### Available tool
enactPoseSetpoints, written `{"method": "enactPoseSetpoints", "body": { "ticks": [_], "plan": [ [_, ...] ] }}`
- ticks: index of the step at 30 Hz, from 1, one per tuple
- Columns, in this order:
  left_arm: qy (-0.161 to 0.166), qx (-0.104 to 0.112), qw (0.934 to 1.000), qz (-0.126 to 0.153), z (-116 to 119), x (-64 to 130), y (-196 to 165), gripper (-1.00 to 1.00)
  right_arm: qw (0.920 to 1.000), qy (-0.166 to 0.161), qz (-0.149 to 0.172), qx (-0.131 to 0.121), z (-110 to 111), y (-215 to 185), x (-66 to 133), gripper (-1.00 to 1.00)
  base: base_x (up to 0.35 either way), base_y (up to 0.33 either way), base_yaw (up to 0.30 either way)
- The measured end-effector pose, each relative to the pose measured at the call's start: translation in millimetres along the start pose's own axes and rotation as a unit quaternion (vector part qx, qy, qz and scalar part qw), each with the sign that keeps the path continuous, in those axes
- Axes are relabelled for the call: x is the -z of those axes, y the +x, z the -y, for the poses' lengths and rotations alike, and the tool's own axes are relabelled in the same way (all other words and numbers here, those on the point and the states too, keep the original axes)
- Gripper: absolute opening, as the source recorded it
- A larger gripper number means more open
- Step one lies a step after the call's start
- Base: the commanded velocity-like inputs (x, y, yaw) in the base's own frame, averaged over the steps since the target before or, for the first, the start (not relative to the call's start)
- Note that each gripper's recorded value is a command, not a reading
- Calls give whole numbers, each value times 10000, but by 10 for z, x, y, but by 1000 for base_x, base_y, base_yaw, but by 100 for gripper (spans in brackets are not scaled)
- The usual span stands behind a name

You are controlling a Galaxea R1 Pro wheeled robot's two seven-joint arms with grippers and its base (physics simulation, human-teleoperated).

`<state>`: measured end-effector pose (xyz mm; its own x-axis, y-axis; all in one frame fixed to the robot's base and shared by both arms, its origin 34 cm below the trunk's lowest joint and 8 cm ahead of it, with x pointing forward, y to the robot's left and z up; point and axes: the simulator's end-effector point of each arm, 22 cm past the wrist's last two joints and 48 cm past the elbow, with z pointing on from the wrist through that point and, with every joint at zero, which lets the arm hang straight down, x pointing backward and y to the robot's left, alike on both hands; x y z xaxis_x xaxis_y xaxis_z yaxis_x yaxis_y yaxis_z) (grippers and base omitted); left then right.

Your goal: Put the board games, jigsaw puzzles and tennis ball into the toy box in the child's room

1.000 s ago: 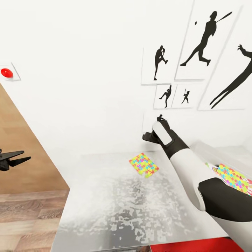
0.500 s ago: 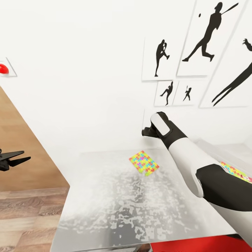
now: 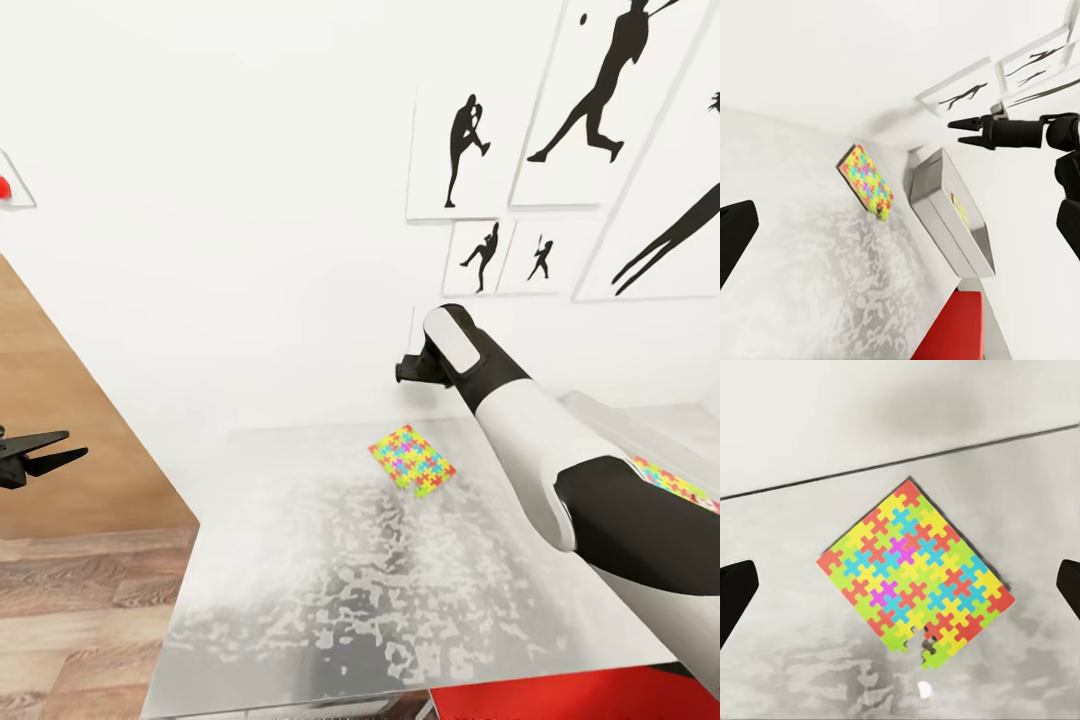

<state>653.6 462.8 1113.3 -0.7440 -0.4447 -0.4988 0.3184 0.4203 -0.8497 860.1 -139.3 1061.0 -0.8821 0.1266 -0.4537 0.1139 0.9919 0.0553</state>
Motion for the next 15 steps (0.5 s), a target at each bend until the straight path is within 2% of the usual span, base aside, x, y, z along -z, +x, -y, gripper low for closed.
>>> {"method": "enactPoseSetpoints", "body": {
  "ticks": [15],
  "plan": [
    [-23,36,10000,-18,-51,-13,20,100,9999,-15,-93,99,-18,28,-32,100,0,0,0]
  ]
}}
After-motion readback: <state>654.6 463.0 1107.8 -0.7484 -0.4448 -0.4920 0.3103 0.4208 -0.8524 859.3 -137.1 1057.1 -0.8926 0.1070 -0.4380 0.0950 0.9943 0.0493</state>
